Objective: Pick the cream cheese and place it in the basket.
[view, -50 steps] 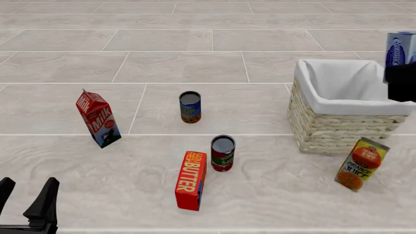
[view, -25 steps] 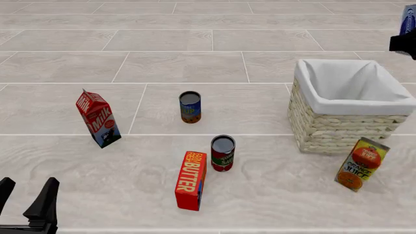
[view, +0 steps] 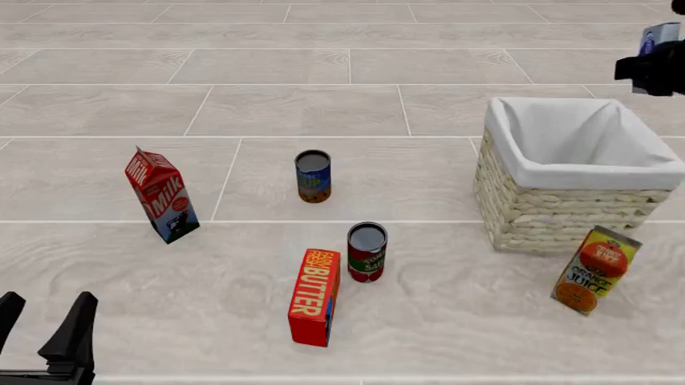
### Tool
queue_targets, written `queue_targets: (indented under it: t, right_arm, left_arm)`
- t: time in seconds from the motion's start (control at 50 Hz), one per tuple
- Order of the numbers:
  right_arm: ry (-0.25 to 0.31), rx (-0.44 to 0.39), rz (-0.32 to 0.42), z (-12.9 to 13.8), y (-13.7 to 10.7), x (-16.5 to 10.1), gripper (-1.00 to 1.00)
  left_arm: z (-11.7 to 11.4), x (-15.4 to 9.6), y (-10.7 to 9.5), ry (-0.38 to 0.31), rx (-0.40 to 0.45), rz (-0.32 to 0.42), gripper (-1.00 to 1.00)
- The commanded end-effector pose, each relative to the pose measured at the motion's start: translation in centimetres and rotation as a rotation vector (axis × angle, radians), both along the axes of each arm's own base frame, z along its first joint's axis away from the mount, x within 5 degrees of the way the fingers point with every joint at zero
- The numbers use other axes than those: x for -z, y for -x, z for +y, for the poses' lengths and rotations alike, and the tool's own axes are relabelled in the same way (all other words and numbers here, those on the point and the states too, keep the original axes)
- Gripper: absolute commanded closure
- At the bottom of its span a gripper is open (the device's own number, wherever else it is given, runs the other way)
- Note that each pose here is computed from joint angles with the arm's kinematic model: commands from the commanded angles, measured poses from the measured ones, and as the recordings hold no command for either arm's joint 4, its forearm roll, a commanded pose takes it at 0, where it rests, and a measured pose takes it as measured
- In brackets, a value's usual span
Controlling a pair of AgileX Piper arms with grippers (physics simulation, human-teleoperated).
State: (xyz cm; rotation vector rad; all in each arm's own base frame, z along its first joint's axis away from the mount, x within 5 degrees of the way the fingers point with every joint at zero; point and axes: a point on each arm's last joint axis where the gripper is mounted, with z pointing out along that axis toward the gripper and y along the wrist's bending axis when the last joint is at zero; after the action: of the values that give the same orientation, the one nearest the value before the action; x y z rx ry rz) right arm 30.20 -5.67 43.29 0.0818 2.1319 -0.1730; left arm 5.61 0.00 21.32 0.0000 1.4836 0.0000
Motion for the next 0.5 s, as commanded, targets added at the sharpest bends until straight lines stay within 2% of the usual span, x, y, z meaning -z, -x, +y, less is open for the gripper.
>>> queue_targets:
  t: [0.02,0.34,0.5]
  right_arm:
    - [-0.022,0.021,0.012,-0.7,-2.5,1.8,1.0]
    - [-0.016,0.023,0.025,-1.4,-4.5,4.2,1.0]
    - [-0.03,0.027,0.03,-1.4,-5.3,4.9,1.0]
  left_arm:
    - [0.0,0.0,0.0,0.0,0.0,0.0,-1.0]
    - [0.0,0.0,0.0,0.0,0.0,0.0,-1.0]
    - [0.0,0.0,0.0,0.0,0.0,0.0,-1.0]
